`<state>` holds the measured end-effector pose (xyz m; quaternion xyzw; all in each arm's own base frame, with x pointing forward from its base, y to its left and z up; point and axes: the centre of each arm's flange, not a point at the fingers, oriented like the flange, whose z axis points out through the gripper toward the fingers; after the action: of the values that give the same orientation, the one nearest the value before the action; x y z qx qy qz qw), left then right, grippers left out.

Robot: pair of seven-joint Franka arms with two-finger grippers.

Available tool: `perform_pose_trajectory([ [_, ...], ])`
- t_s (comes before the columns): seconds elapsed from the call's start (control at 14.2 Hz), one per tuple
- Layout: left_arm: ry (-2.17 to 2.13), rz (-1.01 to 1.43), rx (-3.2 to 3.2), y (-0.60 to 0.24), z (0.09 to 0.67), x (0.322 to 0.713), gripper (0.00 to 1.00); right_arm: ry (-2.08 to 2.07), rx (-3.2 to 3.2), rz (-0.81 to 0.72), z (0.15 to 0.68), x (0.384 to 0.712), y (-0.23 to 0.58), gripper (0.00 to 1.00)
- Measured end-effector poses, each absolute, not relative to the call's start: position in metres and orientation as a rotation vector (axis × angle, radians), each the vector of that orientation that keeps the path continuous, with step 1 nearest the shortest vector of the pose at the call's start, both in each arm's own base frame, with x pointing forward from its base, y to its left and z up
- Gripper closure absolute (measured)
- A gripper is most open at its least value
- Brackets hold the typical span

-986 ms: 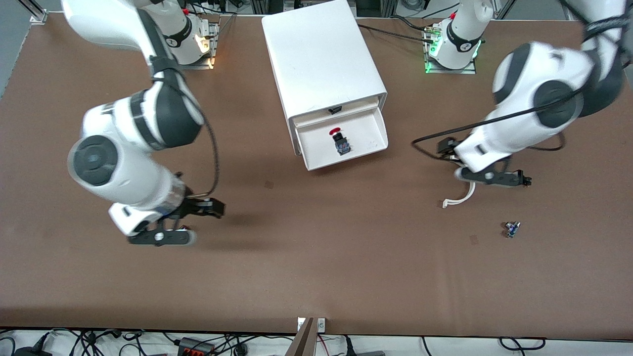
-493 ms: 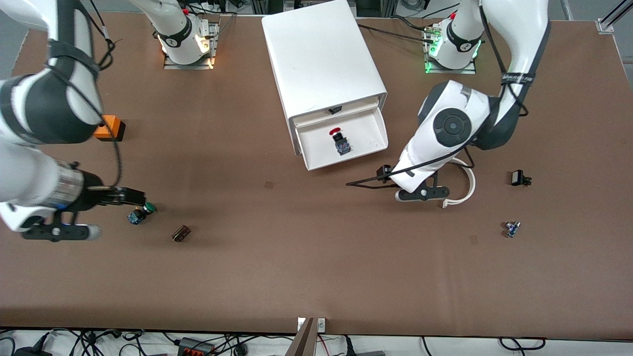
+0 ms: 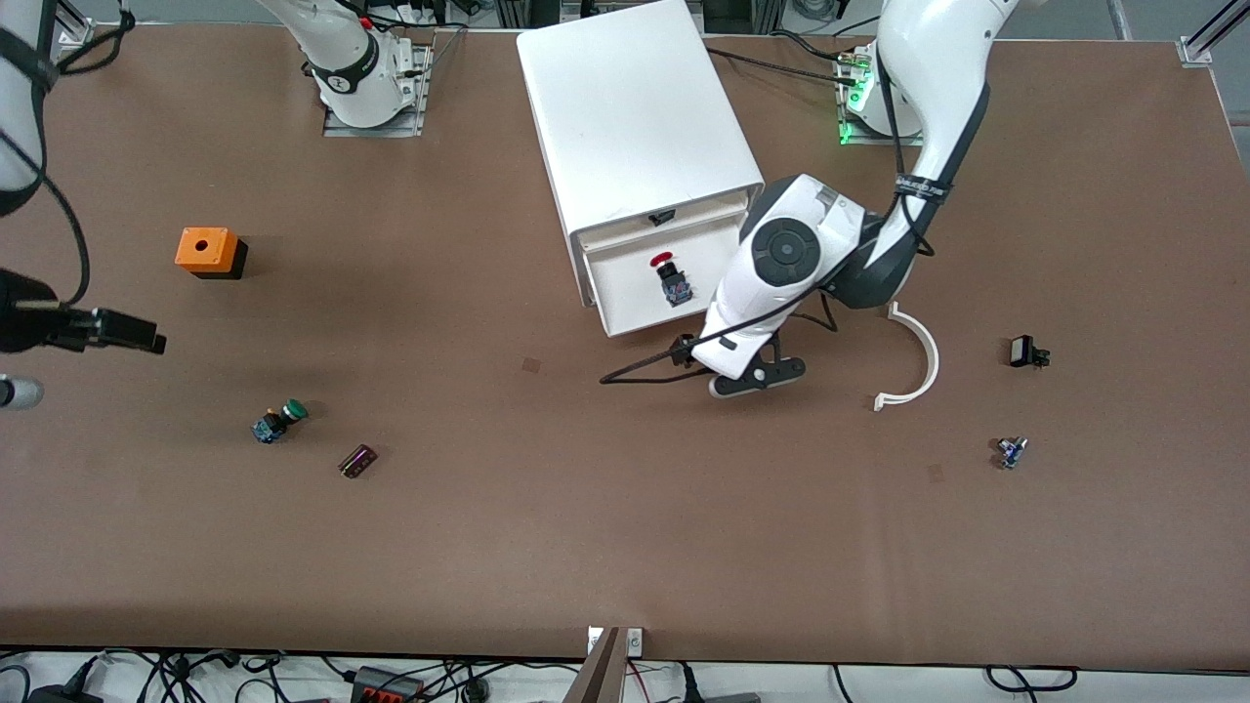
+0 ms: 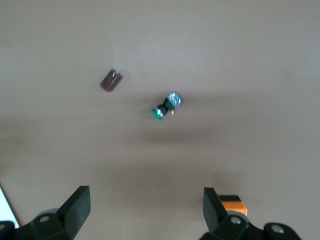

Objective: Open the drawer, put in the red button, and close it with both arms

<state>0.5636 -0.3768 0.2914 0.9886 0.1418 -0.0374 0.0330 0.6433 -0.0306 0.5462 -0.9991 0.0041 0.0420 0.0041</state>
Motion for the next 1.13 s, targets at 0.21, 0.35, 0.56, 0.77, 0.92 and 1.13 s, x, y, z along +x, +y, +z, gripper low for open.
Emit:
perform_pose_trajectory([
  [0.21,0.381,-0.294,3.126,-0.396,0.283,0.531,0.00,-0.008,-3.130,0.137,0.557,0.622,-0.023,0.00],
  [0.35,0.373,-0.406,3.116,-0.410,0.282,0.513,0.00,-0.008,-3.131,0.137,0.557,0.620,-0.023,0.00],
  [0.56,0.404,-0.535,3.062,-0.420,0.281,0.499,0.00,-0.004,-3.135,0.152,0.552,0.619,-0.025,0.00],
  [0.77,0.378,-0.606,3.064,-0.428,0.281,0.486,0.00,0.000,-3.136,0.155,0.551,0.619,-0.025,0.00],
  [0.92,0.367,-0.640,3.061,-0.433,0.281,0.479,0.00,0.008,-3.138,0.185,0.551,0.616,-0.028,0.00],
  [1.13,0.352,-0.682,3.072,-0.436,0.280,0.472,0.00,0.047,-3.182,0.246,0.561,0.604,-0.045,0.00],
])
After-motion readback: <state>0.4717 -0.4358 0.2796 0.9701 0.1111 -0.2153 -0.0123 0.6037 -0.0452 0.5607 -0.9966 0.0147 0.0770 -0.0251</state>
